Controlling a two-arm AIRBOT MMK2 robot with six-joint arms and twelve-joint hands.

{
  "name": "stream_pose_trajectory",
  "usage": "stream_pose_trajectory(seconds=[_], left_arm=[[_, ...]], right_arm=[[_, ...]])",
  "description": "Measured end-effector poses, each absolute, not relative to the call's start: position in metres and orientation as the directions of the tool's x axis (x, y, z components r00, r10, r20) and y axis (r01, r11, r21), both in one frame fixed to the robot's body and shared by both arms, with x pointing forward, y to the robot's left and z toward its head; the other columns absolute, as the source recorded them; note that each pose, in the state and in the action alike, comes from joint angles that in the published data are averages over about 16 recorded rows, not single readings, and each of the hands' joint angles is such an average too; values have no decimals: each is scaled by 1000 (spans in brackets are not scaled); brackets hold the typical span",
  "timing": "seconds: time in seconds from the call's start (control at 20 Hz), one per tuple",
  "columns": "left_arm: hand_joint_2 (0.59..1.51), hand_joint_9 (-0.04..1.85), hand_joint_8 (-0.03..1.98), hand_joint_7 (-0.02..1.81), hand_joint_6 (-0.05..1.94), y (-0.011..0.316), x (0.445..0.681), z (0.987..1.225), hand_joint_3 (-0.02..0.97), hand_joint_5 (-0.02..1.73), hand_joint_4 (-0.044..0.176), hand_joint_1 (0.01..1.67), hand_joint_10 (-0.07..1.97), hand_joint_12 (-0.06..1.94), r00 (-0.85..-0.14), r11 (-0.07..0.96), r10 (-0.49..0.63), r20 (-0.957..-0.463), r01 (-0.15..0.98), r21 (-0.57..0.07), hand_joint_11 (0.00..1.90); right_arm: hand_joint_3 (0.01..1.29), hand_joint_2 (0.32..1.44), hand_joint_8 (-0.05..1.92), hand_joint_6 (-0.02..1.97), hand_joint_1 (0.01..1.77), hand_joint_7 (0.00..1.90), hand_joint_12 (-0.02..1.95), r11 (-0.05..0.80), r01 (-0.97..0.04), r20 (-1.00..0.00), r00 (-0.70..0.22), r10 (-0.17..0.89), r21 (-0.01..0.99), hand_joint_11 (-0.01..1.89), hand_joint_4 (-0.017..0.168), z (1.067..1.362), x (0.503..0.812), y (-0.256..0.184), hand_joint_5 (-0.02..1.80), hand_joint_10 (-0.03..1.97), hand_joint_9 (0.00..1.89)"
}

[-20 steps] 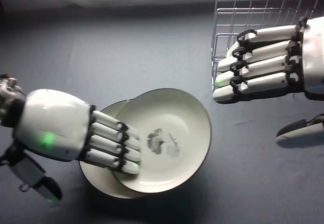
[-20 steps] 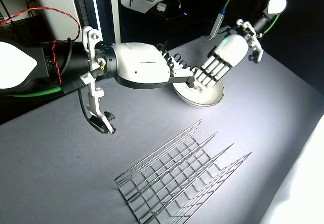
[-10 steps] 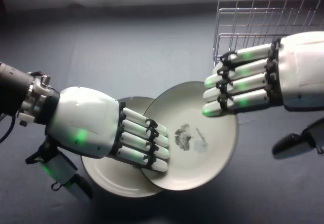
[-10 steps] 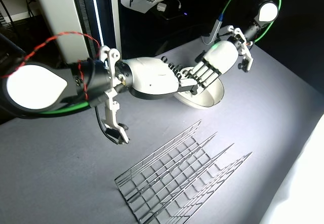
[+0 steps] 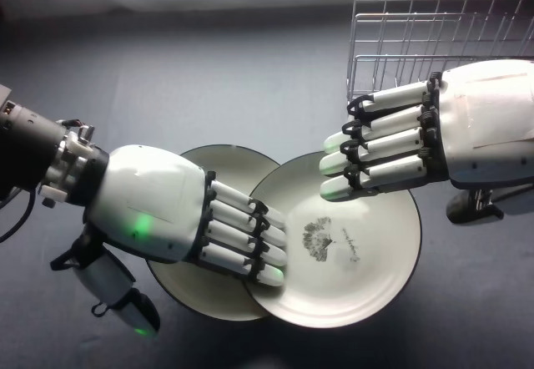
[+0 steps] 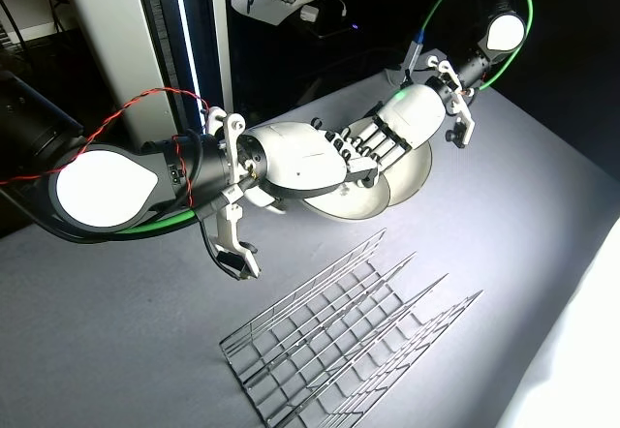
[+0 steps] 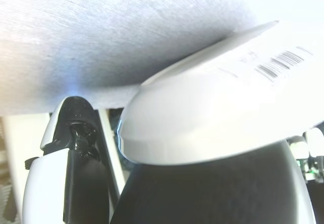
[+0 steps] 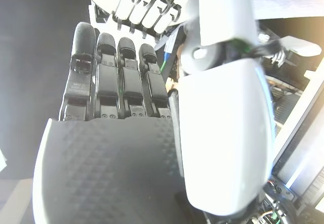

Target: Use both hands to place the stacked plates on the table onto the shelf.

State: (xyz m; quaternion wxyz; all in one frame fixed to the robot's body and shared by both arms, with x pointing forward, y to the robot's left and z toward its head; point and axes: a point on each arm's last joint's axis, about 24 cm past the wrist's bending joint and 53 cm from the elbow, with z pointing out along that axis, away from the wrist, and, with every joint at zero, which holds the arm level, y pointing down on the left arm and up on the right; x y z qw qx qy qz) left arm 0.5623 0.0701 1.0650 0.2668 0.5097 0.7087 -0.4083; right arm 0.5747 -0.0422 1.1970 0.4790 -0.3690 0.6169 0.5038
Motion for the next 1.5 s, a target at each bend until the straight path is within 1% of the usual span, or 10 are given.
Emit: stream_pose_trajectory(seconds=[0.1, 0.3, 0.7, 1.05, 1.5], left_arm=[[1177, -5, -20, -11, -18, 74, 565, 1066, 10, 8, -4, 317, -20, -21, -348, 159, 501, -793, 937, -311, 16], [1174, 0, -17, -10, -16, 81, 570, 1067, 10, 12, -4, 314, -19, -19, -368, 185, 492, -789, 930, -318, 16], [1169, 9, -11, 1, -14, 86, 575, 1071, 10, 27, -3, 310, -8, -4, -392, 216, 473, -789, 920, -328, 16], [1170, 13, 2, 16, -7, 78, 573, 1075, 9, 43, -4, 311, 2, 9, -395, 210, 459, -795, 918, -335, 17], [1170, 18, 20, 27, 10, 69, 572, 1080, 11, 43, -3, 291, 7, 14, -396, 201, 446, -803, 918, -341, 20]], right_arm=[[17, 924, 17, 30, 1267, 197, 904, 218, -939, -964, -265, 32, 266, 21, 5, 1200, 575, -42, 220, 14, 209], [17, 923, 17, 30, 1293, 217, 975, 217, -941, -966, -256, 41, 259, 21, 5, 1205, 576, -42, 237, 13, 232], [16, 938, 18, 30, 1259, 205, 942, 220, -943, -968, -246, 53, 252, 20, 5, 1213, 578, -43, 227, 14, 228], [16, 946, 17, 30, 1256, 198, 941, 225, -936, -963, -269, 36, 270, 21, 5, 1201, 576, -36, 212, 14, 231], [16, 953, 17, 28, 1268, 229, 996, 223, -925, -950, -313, 6, 307, 21, 5, 1175, 576, -10, 226, 14, 261]])
